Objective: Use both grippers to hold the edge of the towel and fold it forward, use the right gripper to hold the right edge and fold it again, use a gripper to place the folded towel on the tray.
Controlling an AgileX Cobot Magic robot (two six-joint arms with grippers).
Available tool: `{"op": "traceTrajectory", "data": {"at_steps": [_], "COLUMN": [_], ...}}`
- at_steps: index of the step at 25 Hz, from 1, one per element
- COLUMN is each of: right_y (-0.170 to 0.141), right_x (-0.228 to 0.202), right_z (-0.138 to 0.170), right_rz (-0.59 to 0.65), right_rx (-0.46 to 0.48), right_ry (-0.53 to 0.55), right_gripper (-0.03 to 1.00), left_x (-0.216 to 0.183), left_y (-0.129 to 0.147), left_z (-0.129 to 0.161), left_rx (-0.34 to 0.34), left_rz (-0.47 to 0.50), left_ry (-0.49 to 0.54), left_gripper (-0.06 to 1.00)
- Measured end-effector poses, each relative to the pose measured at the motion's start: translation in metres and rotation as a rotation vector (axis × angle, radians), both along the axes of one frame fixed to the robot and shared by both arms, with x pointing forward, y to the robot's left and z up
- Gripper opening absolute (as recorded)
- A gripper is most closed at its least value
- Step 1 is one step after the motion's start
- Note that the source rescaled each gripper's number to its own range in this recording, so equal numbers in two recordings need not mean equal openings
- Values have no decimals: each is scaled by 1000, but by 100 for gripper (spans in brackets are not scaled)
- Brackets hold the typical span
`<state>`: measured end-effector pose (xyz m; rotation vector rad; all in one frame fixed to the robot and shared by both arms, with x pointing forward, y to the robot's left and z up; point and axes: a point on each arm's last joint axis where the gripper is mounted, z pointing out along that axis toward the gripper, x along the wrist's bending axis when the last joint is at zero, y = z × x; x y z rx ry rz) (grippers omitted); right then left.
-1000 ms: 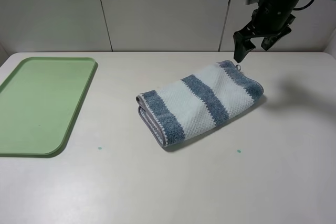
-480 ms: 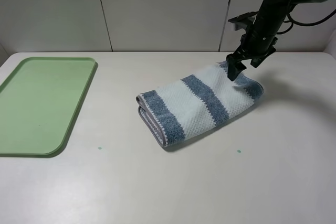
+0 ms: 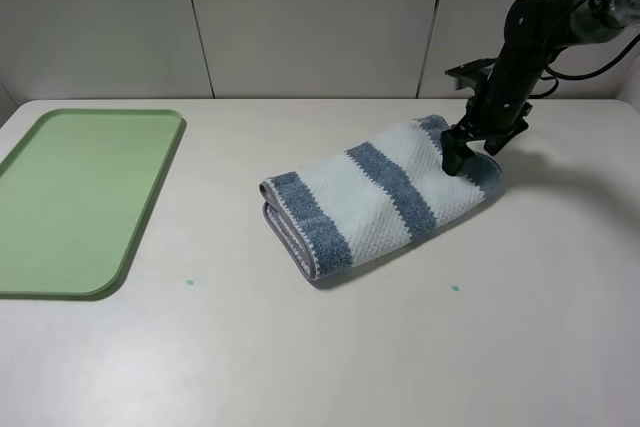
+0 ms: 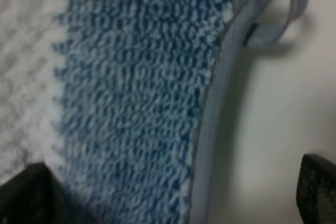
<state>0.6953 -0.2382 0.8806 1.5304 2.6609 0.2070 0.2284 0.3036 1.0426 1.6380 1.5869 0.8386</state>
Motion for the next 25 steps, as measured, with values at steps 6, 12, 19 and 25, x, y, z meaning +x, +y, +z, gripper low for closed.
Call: {"op": "traceTrajectory", "data": {"at_steps": [6,12,19,25], "right_y": [1,1,9,10], "right_x": [1,1,-2,-3], "right_z": [-11,-13,-14,-15], "right_rz": [6,6,-2,-8], "right_rx": [16,15,56,69], "right_ry": [21,28,67,81], "right_gripper": [100,100,27,8], "left_x": [0,0,0,0], "left_y": [0,0,0,0], "left_z": [0,0,0,0], "left_rx": [0,0,0,0], "left_rz": [0,0,0,0], "left_ry": [0,0,0,0], "left_gripper": [95,95,95,95]}}
